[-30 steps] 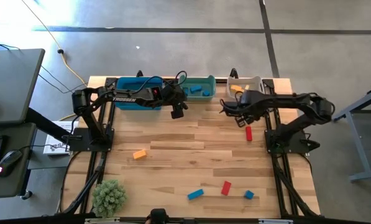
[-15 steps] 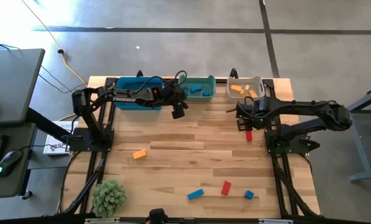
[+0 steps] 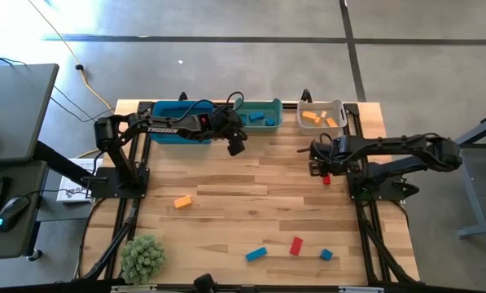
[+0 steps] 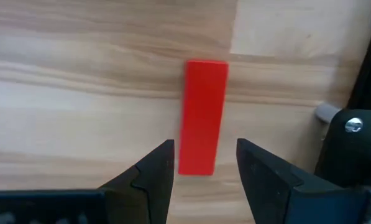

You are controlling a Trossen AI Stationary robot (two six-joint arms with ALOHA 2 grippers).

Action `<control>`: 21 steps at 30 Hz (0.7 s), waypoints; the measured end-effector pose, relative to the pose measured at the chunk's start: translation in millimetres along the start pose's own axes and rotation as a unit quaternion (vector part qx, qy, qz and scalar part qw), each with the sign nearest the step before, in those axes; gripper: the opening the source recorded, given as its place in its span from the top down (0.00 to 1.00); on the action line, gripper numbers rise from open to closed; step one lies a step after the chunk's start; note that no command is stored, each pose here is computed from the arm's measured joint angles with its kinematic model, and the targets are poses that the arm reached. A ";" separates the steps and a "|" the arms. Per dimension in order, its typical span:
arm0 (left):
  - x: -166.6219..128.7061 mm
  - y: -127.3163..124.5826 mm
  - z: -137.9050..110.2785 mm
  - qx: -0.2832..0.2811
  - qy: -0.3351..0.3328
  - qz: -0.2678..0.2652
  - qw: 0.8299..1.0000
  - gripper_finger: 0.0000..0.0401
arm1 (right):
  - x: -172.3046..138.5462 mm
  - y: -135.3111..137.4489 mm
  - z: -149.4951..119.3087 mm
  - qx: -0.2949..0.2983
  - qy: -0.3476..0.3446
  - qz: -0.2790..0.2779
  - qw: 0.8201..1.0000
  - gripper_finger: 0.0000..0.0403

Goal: Sort & place blocks by color
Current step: Put the red block into the blue bin

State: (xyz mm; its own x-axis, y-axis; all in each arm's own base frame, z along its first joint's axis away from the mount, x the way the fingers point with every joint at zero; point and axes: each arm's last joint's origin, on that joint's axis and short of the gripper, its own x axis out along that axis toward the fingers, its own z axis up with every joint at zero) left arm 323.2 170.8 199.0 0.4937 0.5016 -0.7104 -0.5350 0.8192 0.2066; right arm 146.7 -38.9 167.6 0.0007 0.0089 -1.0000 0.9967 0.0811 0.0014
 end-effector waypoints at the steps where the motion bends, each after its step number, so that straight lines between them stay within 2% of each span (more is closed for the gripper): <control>1: 0.0 -0.4 0.2 -0.006 -0.001 -0.008 1.000 0.42 | 3.4 -1.5 -0.5 0.002 0.001 -0.002 1.000 0.60; 5: -0.1 -2.1 0.4 -0.025 -0.003 -0.032 0.999 0.42 | 14.9 -3.2 -1.0 0.003 -0.004 0.011 1.000 0.60; 13: -0.6 -4.3 0.8 -0.034 -0.004 -0.036 0.999 0.42 | 33.0 -8.8 -2.9 0.011 -0.007 0.023 1.000 0.61; 18: -1.5 -8.3 1.3 -0.031 -0.006 -0.040 0.999 0.42 | 34.2 -10.0 -3.3 0.004 -0.006 0.020 1.000 0.73; 21: -2.1 -10.5 1.5 -0.049 -0.006 -0.043 0.998 0.42 | 34.1 -10.0 -3.3 -0.008 -0.006 0.021 1.000 0.81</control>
State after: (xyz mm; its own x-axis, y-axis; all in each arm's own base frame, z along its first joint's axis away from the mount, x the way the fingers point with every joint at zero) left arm 328.9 161.6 199.3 0.5481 0.4352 -0.7143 -0.5547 0.8283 0.0790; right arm 136.5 -36.1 133.5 0.0434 -0.0003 -0.9991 0.9943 0.0972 0.0432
